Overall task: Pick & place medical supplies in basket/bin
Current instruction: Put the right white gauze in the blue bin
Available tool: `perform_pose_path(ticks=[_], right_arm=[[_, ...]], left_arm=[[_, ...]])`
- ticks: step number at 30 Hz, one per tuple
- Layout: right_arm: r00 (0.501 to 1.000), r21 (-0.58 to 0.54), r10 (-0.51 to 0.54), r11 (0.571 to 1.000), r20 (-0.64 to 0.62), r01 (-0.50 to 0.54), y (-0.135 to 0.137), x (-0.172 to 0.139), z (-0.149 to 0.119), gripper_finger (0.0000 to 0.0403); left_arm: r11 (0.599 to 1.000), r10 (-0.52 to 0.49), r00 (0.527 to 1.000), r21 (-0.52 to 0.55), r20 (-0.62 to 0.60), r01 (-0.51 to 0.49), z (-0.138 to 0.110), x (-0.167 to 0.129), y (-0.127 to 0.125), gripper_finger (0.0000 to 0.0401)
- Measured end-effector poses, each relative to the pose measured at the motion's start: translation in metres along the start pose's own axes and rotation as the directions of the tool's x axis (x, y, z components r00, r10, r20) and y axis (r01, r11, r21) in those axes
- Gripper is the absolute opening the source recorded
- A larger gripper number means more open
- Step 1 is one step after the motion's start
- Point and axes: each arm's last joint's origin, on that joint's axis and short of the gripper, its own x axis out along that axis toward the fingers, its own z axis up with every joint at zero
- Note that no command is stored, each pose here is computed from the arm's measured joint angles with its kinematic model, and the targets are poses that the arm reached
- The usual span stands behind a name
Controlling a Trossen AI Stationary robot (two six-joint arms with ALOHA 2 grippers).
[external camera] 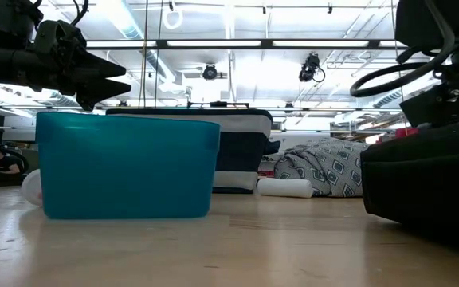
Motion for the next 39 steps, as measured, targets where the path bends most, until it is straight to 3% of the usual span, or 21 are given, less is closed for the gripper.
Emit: perform_pose_path(ticks=[5,17,25,33,39], right_arm=[[0.999,0.001,0.026,1.000,-0.020,-0.026,0.001,-0.001,-0.001,0.0016],[0.994,0.043,0.047,0.998,-0.099,-0.043,-0.001,-0.003,-0.007,0.0015],[0.995,0.004,0.007,1.000,-0.095,-0.006,0.001,-0.021,-0.002,0.0015],[0.996,-0.050,-0.050,0.997,0.073,0.054,0.005,-0.055,0.019,0.0015],[0.947,-0.116,-0.080,0.986,0.311,0.121,0.006,-0.070,0.043,0.0018]], left_arm=[[1.000,0.000,1.000,0.000,0.001,0.000,0.000,0.000,0.000,0.0252],[1.000,0.000,1.000,0.000,0.001,0.000,0.000,0.000,0.000,0.0252],[1.000,0.000,1.000,0.000,0.002,0.000,0.000,0.000,0.000,0.0252],[1.000,0.000,1.000,0.000,0.001,0.000,0.000,0.000,0.000,0.0252],[1.000,0.000,1.000,0.015,0.002,0.000,0.000,0.000,0.000,0.0252]])
